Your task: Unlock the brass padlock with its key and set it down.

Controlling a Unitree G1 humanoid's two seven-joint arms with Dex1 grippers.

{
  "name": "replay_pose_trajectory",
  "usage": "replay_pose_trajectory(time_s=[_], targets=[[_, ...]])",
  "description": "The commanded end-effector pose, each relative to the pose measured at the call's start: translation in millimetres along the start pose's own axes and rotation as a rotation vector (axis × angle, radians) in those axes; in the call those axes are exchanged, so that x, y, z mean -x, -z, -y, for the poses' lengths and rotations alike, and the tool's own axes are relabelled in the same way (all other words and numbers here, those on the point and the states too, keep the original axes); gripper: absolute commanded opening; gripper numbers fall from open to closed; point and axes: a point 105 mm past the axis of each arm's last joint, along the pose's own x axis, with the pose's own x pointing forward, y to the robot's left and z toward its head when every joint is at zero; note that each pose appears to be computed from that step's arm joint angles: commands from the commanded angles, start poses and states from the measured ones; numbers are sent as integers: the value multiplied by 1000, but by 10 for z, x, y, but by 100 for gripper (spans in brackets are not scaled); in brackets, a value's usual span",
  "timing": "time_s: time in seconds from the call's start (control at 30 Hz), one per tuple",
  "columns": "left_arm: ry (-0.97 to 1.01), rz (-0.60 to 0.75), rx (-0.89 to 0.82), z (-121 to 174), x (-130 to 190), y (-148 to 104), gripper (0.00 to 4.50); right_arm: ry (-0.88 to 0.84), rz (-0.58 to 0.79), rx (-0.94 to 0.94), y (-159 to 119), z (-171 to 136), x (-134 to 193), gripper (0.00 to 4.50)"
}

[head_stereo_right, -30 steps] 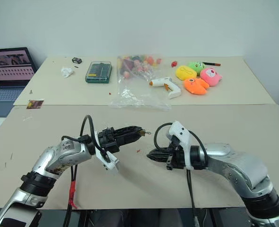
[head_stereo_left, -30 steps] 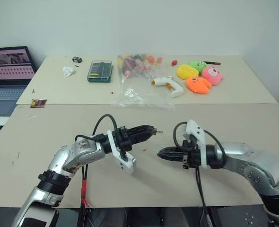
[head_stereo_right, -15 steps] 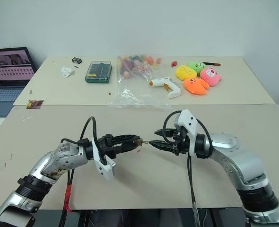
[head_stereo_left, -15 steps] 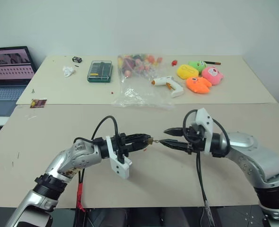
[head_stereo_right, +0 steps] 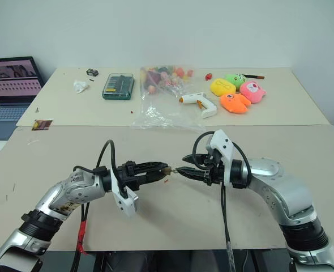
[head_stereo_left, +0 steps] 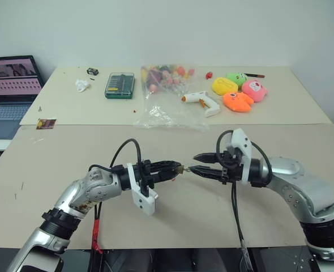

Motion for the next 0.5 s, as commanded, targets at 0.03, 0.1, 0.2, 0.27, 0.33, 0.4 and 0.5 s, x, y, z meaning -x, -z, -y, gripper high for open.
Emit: replay_pose_trajectory(time_s=[0.03,0.1,0.2,0.27,0.33,0.4,0.5], targets=[[-35,20,-19,-58,5,-48,82,43,-8,42,-67,130,203,247],[-35,20,-19,-53,7,-46,82,39,-13,43,-66,129,220,247],[-33,24,-23,-58,0,-55,82,-7,-22,26,-44,25,184,247],[-32,25,-27,-60,-2,-57,82,-41,-17,12,-43,-62,148,247],[-31,24,-27,-60,2,-55,82,-78,-23,1,-32,-152,131,247],[-31,23,-28,-65,2,-52,82,-106,-22,-10,-30,-219,122,247],[-31,24,-29,-71,0,-49,82,-103,-12,-14,-45,-224,112,247]])
